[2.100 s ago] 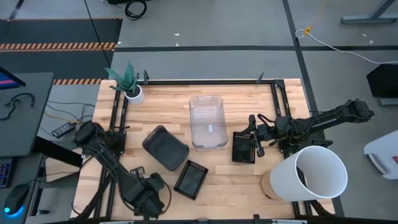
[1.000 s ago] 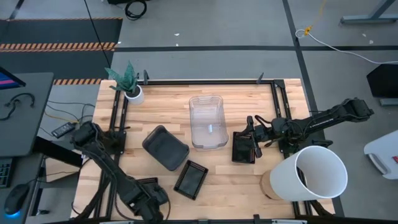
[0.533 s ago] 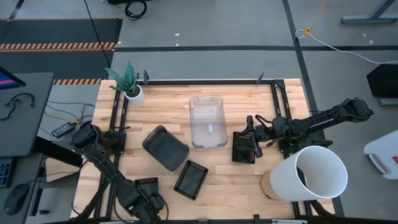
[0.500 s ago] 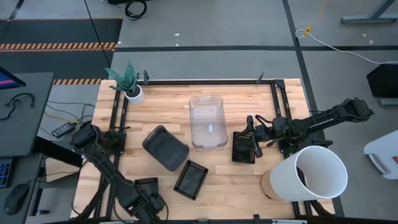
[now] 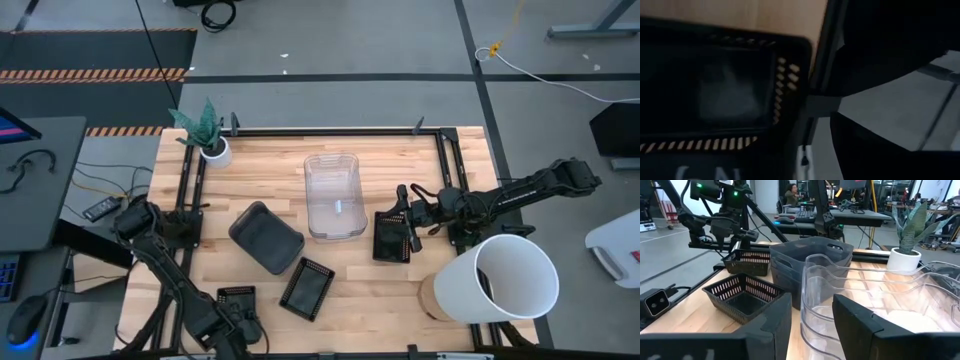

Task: Stack baskets by color
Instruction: Stack the left black basket on the middle black basket

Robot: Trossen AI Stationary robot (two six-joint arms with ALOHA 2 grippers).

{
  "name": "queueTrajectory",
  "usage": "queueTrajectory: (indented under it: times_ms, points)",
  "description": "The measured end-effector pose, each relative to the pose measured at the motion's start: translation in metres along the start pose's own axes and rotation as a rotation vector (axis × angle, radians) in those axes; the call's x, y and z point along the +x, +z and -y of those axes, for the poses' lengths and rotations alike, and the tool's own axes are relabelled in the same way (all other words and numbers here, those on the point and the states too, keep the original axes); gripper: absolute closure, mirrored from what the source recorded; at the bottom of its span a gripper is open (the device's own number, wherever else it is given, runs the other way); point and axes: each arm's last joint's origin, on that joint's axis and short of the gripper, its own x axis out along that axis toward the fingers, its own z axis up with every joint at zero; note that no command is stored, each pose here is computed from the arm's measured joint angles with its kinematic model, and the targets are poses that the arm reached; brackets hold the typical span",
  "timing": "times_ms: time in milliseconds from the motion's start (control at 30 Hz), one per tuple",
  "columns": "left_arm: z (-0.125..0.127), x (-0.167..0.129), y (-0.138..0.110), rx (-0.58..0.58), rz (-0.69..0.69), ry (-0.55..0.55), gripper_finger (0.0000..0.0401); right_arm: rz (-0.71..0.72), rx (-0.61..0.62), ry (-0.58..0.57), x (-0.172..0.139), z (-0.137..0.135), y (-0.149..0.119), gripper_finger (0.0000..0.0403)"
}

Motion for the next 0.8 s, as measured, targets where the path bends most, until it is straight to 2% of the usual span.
queueTrajectory:
  times_ms: [433, 800]
  points:
    - [-0.001, 0.0002, -0.0023, 0.03, 0.045, 0.045, 0.0281, 0.0, 0.001, 0.001, 0.0, 0.0, 0.0, 0.0255]
    - [-0.0019, 0.007, -0.0021, 0.037, 0.071, 0.083, 0.02, 0.0, 0.001, 0.001, 0.0, 0.0, 0.0001, 0.0255]
